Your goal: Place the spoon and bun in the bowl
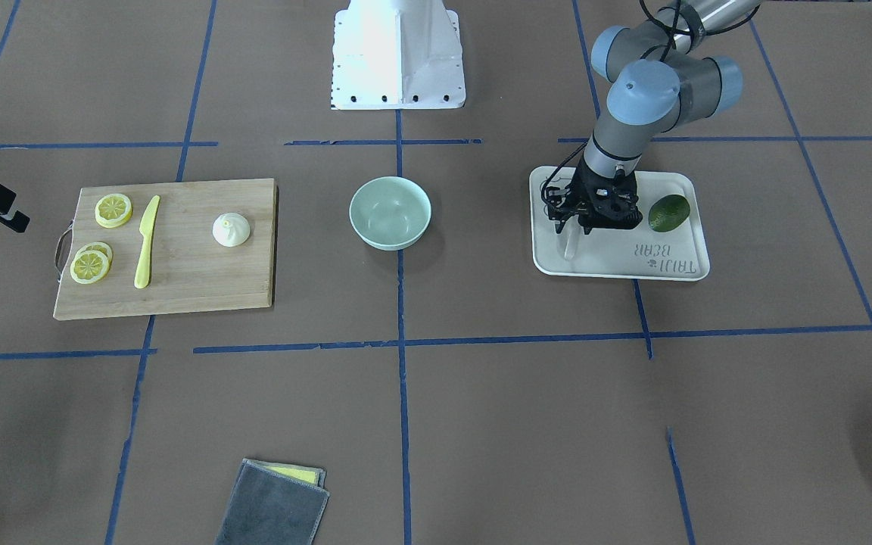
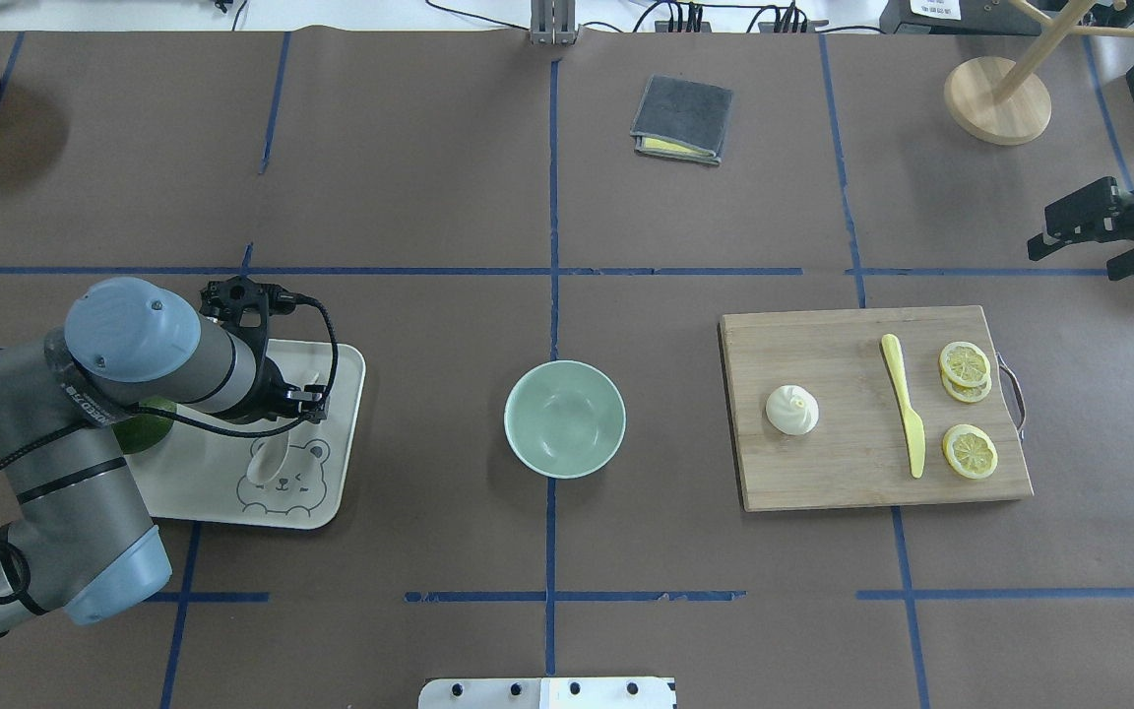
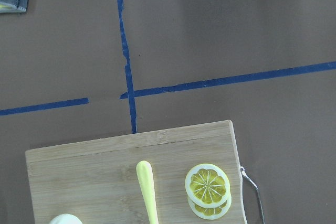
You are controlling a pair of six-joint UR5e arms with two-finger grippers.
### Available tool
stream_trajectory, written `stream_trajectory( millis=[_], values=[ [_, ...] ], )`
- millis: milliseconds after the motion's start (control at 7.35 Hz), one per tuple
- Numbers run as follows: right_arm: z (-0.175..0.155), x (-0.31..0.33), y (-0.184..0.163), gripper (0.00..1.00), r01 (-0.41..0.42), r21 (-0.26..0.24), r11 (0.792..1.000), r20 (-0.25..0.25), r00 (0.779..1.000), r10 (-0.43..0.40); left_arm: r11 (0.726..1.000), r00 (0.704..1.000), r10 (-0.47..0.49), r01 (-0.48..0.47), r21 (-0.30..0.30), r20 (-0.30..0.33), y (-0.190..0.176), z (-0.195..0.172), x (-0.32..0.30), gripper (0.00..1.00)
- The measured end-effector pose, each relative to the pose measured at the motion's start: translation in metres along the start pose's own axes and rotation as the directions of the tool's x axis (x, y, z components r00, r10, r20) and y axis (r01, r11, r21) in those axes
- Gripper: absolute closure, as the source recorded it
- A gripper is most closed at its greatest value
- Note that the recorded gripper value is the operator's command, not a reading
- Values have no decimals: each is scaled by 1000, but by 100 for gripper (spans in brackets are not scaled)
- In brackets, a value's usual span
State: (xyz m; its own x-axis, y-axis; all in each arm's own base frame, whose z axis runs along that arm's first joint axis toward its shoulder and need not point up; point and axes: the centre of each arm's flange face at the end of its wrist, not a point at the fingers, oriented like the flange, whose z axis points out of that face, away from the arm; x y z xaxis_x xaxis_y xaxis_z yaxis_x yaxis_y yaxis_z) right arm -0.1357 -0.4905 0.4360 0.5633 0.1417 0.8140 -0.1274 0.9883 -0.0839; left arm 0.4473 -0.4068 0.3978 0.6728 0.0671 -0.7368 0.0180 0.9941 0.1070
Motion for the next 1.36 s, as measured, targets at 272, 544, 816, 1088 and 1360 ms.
stream_trajectory(
  millis=[272,544,816,1088,1360],
  values=[
    [8,-20,4,0,-10,4,1000,3,1000,10,1000,1000,0,0,-1,0,0,0,0,93],
    [23,-47,12,0,-26,24,999,7,1000,26,1000,1000,1,-1,1,-2,1,-2,1,100],
    [44,-79,23,0,-39,33,999,2,999,39,1000,1000,1,-1,6,-4,0,-5,-1,100],
    [64,-108,35,0,-43,34,998,-6,999,43,1000,1000,7,-7,22,-20,-2,-21,-1,100],
    [89,-137,51,0,-36,49,998,-24,999,37,998,1000,-14,16,58,-26,-20,-59,-2,100]
  ],
)
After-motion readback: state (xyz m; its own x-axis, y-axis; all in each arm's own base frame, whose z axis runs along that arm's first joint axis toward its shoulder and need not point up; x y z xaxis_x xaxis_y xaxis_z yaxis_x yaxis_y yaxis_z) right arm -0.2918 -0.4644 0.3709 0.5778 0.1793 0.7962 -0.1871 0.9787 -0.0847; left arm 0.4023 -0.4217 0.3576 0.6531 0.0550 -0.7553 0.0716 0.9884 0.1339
